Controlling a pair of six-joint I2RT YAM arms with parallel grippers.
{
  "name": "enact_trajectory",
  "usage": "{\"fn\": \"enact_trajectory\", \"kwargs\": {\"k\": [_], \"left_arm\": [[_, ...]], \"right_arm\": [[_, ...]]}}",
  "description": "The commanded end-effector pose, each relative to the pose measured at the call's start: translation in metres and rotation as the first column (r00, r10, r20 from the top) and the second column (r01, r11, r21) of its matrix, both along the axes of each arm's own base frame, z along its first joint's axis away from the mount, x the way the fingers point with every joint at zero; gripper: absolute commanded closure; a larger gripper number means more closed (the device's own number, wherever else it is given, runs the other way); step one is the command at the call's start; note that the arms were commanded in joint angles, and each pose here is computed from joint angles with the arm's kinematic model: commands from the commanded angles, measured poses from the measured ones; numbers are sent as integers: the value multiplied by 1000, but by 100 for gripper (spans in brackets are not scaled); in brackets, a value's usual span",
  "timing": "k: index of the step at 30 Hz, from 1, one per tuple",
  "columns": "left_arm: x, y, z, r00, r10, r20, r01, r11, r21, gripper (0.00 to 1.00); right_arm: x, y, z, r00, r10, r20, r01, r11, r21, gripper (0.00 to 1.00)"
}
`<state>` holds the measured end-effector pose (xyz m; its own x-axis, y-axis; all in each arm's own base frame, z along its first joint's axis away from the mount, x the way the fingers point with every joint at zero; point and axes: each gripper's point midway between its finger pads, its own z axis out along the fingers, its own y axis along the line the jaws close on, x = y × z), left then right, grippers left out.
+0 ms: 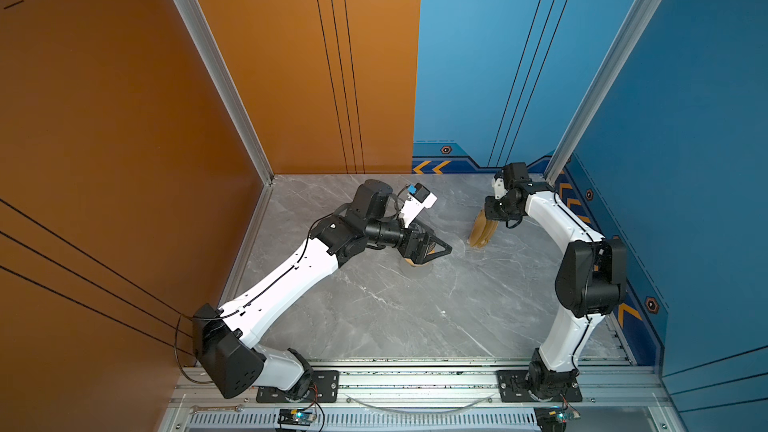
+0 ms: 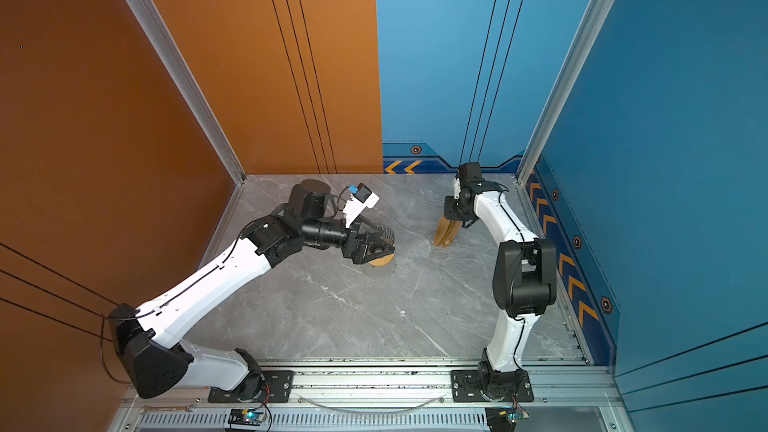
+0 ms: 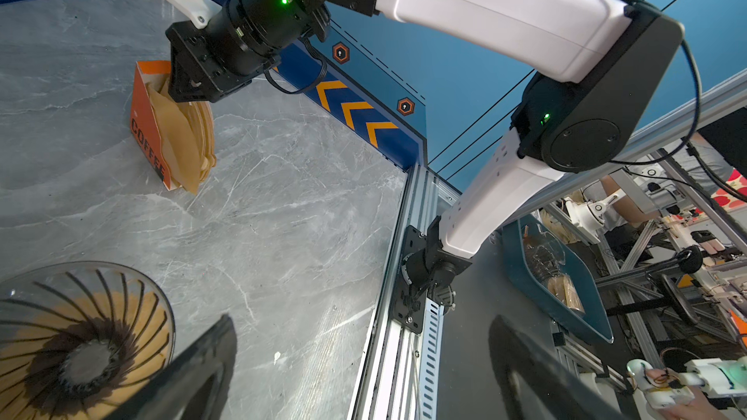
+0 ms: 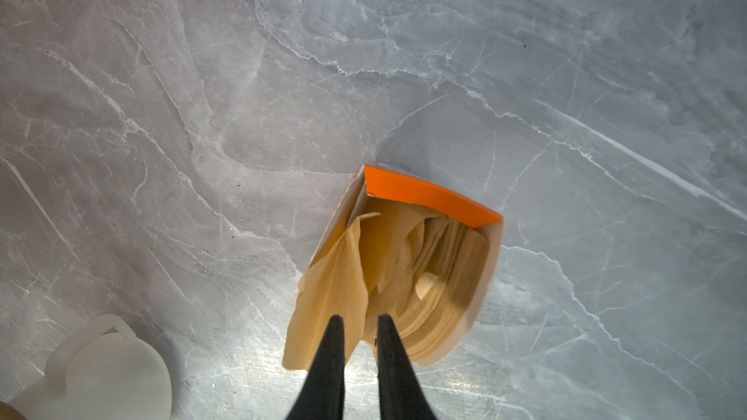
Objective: Place the coffee filter in the dripper
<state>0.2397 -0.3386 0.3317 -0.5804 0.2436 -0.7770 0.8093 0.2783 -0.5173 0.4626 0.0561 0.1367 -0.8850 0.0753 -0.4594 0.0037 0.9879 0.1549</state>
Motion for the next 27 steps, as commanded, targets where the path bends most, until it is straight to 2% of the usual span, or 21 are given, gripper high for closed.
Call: {"fn": "enact_trajectory", "kwargs": {"k": [1,20,27], "left_arm": [[-1,8,24,1000,-1,24,2,999,-50,2],[10,23,33,998,46,46,-42,997,-70,2],[10,24,36,999,29,37,-26,996,-83,2]], "right_arm": [[1,0,3,1000,20,-6,-20,1000,-12,84],[14,4,-9,999,29,-18,-29,999,-24,84],[18,4,-14,999,31,-26,-32,999,-26,84]]}}
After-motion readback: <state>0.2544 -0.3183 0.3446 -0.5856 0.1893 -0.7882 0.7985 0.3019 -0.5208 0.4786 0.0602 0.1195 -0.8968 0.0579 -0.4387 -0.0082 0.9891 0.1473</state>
